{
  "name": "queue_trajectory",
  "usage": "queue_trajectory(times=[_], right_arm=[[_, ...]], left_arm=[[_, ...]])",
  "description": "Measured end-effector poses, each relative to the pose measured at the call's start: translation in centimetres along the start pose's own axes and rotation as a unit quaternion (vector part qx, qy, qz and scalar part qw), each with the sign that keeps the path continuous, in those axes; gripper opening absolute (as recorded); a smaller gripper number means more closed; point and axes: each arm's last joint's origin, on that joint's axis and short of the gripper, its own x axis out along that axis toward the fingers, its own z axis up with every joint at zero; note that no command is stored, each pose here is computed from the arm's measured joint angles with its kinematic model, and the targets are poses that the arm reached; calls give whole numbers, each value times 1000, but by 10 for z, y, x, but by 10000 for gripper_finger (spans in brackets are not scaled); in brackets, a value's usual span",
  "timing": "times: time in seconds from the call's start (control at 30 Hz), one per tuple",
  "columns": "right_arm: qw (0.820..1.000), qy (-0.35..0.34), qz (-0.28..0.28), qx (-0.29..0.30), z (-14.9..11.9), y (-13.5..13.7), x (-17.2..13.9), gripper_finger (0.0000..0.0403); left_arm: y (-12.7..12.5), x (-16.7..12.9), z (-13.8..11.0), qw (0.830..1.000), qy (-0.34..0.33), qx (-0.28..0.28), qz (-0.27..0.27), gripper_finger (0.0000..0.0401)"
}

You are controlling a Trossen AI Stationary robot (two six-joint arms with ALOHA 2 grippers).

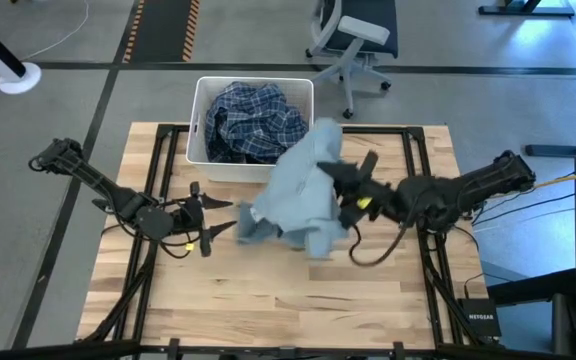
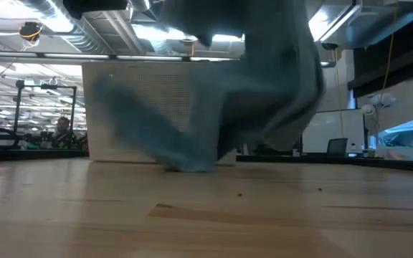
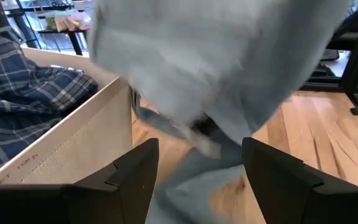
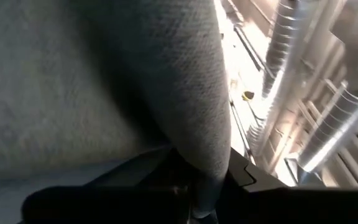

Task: Sort clothes
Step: Put the blue pants into the white bin

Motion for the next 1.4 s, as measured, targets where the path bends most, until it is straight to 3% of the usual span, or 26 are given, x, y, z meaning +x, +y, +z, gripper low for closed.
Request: queue_trajectory(times=[0.3, 0.5, 0.8, 1.07, 1.2, 1.4], right_arm=[[995, -5, -89, 37, -27, -77, 15, 37], [990, -30, -131, 48, -43, -105, 31, 37], [978, -31, -205, 20, -60, -121, 97, 37], [948, -73, -311, 8, -61, -175, 140, 37], [938, -88, -336, -1, -72, -157, 168, 37], [980, -39, -191, 39, -114, -107, 222, 37]], left_arm=[[0, 0, 0, 1000, 0, -4, 0, 226], [1, 1, -2, 1000, 9, -8, 5, 226], [4, 3, -3, 1000, 14, -12, 14, 226], [3, 4, -7, 1000, 17, -1, 15, 226], [4, 5, -15, 999, 24, 7, 22, 226], [5, 5, -23, 999, 33, -3, 26, 226]])
